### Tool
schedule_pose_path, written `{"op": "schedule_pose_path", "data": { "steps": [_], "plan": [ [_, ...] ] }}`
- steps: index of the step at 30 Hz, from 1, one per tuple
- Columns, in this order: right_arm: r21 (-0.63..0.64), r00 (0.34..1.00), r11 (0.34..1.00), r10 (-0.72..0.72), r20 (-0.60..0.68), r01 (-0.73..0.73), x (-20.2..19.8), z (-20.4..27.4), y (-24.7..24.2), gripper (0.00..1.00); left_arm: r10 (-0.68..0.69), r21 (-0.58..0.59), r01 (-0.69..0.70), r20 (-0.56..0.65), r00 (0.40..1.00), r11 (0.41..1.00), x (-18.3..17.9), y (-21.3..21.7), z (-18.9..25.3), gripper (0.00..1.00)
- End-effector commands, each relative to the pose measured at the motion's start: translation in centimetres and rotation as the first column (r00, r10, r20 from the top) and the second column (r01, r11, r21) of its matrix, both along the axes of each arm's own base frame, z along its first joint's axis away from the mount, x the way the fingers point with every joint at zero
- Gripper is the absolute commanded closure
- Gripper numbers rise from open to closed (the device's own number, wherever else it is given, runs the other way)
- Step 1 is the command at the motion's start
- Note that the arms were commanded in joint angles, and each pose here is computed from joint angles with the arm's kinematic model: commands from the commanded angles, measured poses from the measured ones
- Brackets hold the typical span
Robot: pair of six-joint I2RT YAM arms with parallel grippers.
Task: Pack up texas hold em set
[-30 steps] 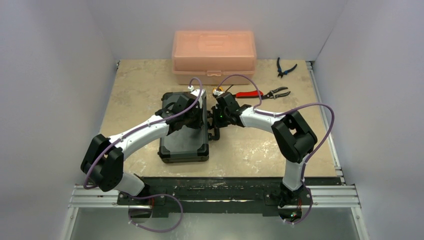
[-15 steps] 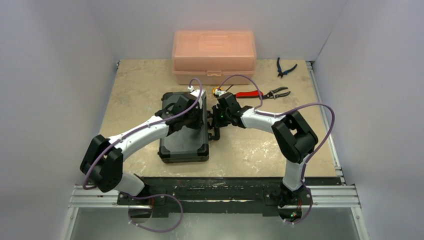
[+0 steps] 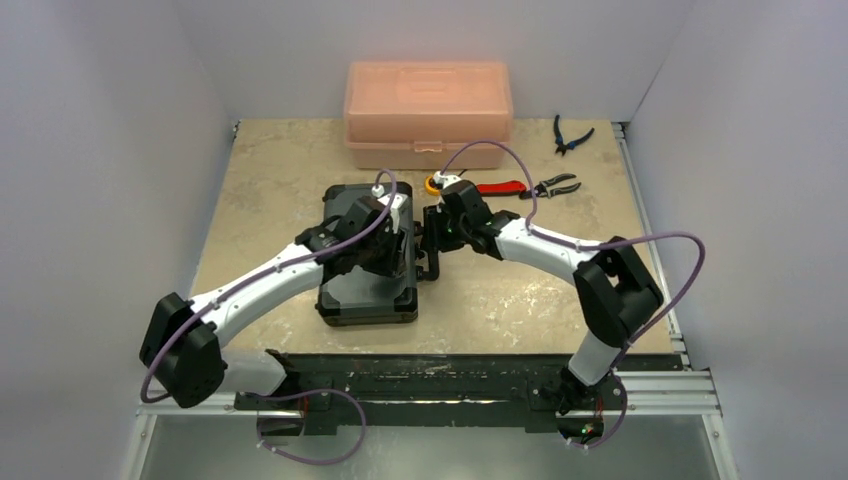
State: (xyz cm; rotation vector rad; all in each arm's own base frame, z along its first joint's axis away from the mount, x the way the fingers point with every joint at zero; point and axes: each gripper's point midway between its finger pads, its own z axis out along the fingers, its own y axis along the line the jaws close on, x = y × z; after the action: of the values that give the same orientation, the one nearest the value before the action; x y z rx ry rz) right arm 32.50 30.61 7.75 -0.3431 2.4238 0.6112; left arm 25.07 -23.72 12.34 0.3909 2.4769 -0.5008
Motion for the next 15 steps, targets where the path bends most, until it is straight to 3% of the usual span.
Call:
{"op": "schedule_pose_path", "data": {
  "steps": [1, 4, 7, 11, 13, 15],
  "plan": [
    [0.042, 0.991, 0.999, -0.022, 0.131, 0.017, 0.9, 5.8, -0.5, 0.52, -0.002, 0.005, 0.002, 0.084, 0.996, 1.000, -0.7, 1.8, 3.0, 0.51],
    [0.065, 0.982, 0.998, -0.036, 0.184, 0.024, 1.0, 8.4, -0.9, 0.41, 0.008, -0.004, -0.008, 0.150, 0.989, 1.000, -0.9, 2.7, 5.1, 0.41],
    [0.094, 0.968, 0.995, -0.055, 0.245, 0.033, 0.8, 11.3, -1.6, 0.23, 0.011, -0.030, -0.004, 0.232, 0.973, 1.000, -1.3, 3.8, 8.1, 0.34],
    [0.127, 0.942, 0.991, -0.082, 0.325, 0.042, 0.5, 14.8, -2.6, 0.03, 0.057, -0.081, -0.027, 0.385, 0.921, 0.996, -2.3, 6.2, 13.2, 0.25],
    [0.144, 0.926, 0.989, -0.096, 0.365, 0.045, 0.3, 16.6, -3.2, 0.01, 0.074, -0.084, -0.042, 0.436, 0.897, 0.996, -2.8, 7.6, 15.1, 0.22],
    [0.164, 0.906, 0.985, -0.124, 0.404, 0.062, 0.2, 18.4, -4.0, 0.01, 0.112, -0.086, -0.080, 0.480, 0.870, 0.993, -3.3, 9.3, 16.8, 0.09]
  ]
}}
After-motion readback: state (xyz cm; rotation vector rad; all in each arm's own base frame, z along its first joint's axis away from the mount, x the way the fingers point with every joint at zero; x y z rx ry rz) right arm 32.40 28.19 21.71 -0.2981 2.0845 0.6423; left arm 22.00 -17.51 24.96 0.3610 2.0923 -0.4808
